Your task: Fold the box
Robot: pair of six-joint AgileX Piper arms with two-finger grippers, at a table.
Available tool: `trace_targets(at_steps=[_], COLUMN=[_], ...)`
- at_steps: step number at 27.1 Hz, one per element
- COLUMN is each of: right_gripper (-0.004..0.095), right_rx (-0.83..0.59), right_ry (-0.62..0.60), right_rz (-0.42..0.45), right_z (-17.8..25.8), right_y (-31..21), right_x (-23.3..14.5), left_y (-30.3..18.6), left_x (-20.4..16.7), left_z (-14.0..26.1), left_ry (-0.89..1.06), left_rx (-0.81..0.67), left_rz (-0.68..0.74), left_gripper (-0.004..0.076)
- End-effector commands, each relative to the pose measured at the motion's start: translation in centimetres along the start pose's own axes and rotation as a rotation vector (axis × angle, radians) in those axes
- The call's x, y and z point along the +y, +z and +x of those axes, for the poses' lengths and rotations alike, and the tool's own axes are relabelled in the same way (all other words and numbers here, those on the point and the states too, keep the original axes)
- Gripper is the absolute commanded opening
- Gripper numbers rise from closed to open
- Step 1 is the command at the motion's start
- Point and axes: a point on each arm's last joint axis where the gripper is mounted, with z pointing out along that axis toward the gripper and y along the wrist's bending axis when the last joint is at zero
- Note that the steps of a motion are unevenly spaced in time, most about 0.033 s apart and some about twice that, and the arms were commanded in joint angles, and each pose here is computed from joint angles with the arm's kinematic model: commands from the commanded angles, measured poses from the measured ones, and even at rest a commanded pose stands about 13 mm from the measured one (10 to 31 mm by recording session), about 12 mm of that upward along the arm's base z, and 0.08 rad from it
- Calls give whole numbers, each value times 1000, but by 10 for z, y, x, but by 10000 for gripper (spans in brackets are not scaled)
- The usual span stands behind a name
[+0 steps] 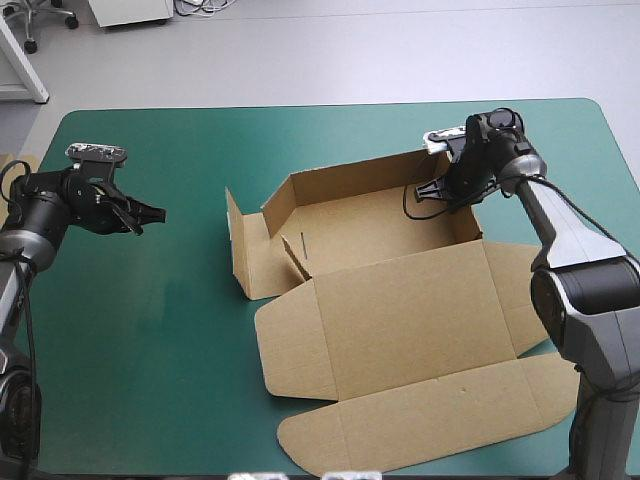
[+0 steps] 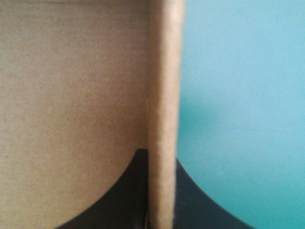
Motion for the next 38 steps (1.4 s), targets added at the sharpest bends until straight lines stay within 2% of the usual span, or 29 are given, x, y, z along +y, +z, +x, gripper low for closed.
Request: trace_targets(at_steps=[1,5,10,15,18,21,29,30,34,35,38], right_gripper=[-13,-13,-13,-13,-13,-13,-13,-13,-13,-13,-13], right_rx=[-214,-294,-410,-505,-533,-530,-526,-524,-509,-499,-486], right_ry=[13,14,54,115,133,132,121,119,123,127,131], right_rz=[29,28,-45,-161,-246,-294,-313,-312,-315,-315,-320], right_z=[-10,-8,-5,4,8,10,8,8,6,5,2], right_y=[-53,-80,-114,-144,-153,-155,-153,-152,-145,-140,-132], right_x=[-6,-7,-16,-38,-46,-47,-43,-43,-44,-45,-46], left_y=[-17,-5,15,31,39,45,55,52,43,36,16], left_x=[1,1,0,-4,-10,-19,-47,-53,-66,-71,-81], left_z=[-13,-12,-11,-12,-16,-21,-32,-37,-43,-45,-50], left_ry=[-10,-18,-33,-68,-109,-168,-291,-338,-387,-395,-443], left_rx=[-116,-88,-48,-46,-81,-122,-199,-230,-276,-290,-335], left_rz=[-7,4,21,65,142,246,617,724,981,1117,1407], left_gripper=[141,141,141,141,141,141,141,141,141,141,141])
